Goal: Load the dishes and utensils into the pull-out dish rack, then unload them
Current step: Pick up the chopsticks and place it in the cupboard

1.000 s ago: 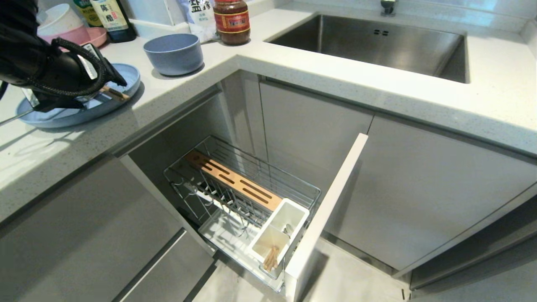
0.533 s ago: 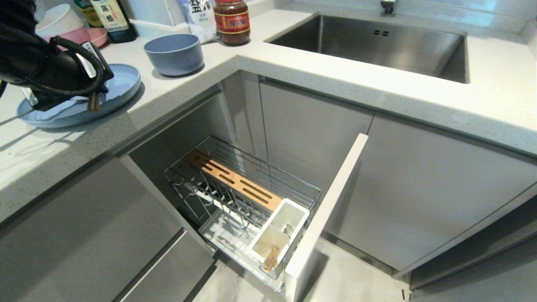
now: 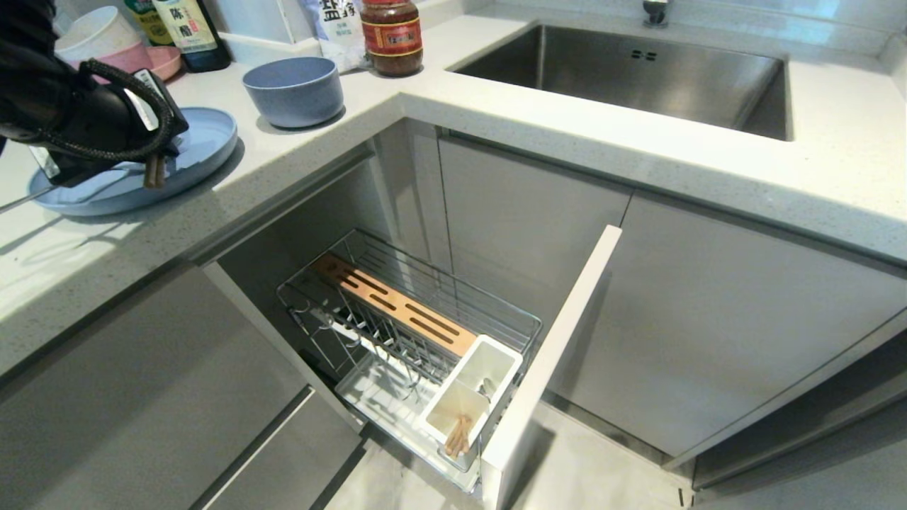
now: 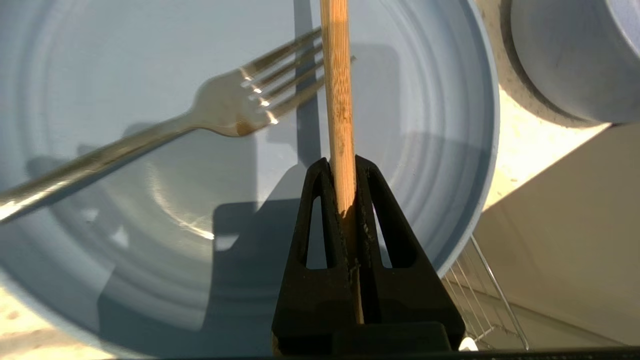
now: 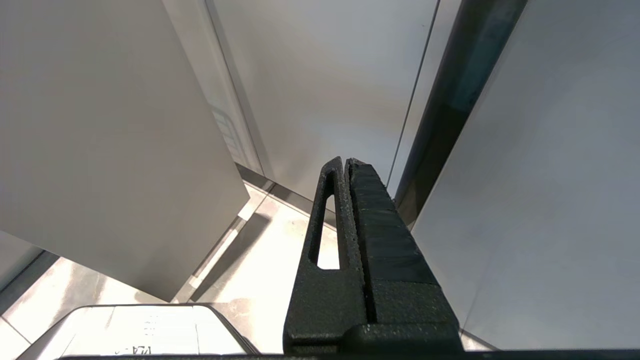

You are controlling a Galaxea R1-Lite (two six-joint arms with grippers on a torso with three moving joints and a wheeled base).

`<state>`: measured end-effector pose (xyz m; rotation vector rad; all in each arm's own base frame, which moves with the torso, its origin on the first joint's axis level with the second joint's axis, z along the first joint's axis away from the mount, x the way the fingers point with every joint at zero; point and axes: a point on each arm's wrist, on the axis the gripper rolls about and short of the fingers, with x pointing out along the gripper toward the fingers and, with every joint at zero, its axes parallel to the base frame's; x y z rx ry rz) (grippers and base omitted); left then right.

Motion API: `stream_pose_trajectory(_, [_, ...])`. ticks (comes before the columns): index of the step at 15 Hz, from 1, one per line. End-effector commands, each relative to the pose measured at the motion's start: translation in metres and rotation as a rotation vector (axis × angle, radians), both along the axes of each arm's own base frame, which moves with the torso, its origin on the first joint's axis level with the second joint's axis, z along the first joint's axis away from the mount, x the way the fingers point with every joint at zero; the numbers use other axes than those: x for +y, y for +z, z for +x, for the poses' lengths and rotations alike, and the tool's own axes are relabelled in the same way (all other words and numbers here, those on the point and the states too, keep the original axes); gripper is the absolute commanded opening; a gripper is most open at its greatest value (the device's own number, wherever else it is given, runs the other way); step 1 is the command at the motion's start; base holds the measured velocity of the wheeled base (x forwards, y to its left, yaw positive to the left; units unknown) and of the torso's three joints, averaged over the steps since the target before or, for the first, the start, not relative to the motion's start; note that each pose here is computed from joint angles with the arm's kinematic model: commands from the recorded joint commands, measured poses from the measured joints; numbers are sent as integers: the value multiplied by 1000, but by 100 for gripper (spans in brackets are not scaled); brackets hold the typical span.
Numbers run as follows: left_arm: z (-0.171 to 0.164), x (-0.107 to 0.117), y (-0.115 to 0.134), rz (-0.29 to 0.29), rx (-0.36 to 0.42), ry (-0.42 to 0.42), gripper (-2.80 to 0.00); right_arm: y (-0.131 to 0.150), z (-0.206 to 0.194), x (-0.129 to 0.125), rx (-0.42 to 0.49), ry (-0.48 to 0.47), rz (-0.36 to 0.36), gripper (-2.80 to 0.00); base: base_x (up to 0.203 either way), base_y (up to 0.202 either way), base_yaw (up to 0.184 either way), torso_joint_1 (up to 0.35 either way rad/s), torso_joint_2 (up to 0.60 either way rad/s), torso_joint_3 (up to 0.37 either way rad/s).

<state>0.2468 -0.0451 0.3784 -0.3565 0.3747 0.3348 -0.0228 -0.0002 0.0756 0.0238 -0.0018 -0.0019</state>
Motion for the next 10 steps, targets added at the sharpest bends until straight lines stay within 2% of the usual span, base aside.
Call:
stream_pose_trajectory(1, [-14, 3, 10, -2, -44, 23, -280, 0, 0, 0, -3, 0, 1, -280, 0, 0, 0, 0, 0, 0])
stream_pose_trajectory(5, [-43, 10, 28, -9, -137, 50, -280, 0, 0, 0, -4, 0, -1, -280, 0, 0, 0, 0, 0, 0])
stream_pose_trajectory(8, [-65, 8, 38, -26, -188, 13, -280, 0, 0, 0, -3, 0, -1, -280, 0, 0, 0, 0, 0, 0])
stream_pose_trajectory(10, [-79, 2, 43, -46, -214, -45, -280, 0, 0, 0, -3, 0, 0, -280, 0, 0, 0, 0, 0, 0])
